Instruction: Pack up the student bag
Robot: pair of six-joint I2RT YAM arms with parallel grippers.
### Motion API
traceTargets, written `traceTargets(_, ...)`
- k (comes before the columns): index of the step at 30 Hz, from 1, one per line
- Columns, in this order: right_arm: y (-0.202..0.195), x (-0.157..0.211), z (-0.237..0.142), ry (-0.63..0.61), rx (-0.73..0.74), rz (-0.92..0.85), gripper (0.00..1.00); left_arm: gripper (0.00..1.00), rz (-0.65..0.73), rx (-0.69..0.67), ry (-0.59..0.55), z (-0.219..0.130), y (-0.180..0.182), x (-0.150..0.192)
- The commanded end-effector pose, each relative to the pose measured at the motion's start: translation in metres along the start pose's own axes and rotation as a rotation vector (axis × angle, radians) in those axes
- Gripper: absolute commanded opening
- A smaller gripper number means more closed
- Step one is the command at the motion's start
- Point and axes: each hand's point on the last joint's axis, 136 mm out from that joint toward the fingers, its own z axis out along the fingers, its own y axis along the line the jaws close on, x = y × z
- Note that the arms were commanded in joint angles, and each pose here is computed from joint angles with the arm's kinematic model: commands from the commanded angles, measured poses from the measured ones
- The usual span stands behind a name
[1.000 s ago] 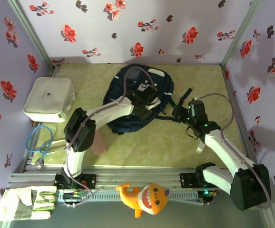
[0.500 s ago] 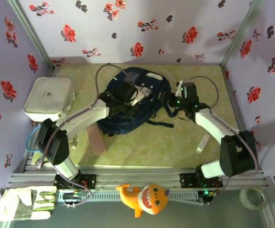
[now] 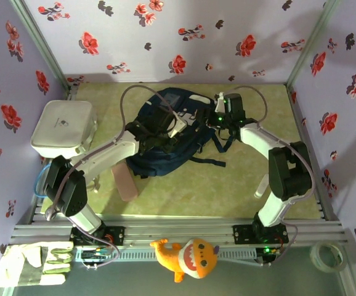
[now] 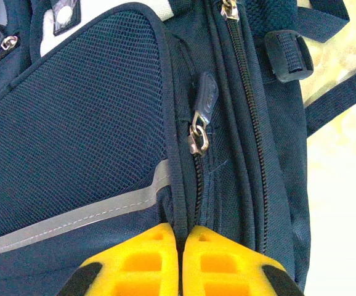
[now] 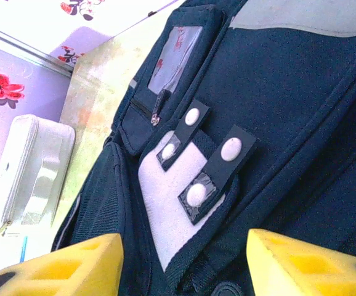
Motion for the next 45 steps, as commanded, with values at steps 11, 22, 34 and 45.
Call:
traceTargets(11, 0.016, 0.034, 0.017, 0.152, -0.164, -0.100, 0.59, 0.00, -0.073, -0.012, -0.160, -0.021, 0.013, -0.035)
traceTargets(22, 0.027, 0.056, -0.006, 0.161, -0.234, -0.088, 0.54, 0.00, -0.086, -0.014, -0.149, -0.014, 0.016, -0.038)
traceTargets(34, 0.011, 0.067, -0.014, 0.153, -0.148, -0.081, 0.52, 0.00, -0.080, -0.010, -0.138, -0.012, 0.015, -0.037)
traceTargets(45, -0.007, 0.033, -0.010, 0.061, 0.023, -0.130, 0.57, 0.00, -0.073, 0.003, -0.118, -0.012, 0.013, -0.033)
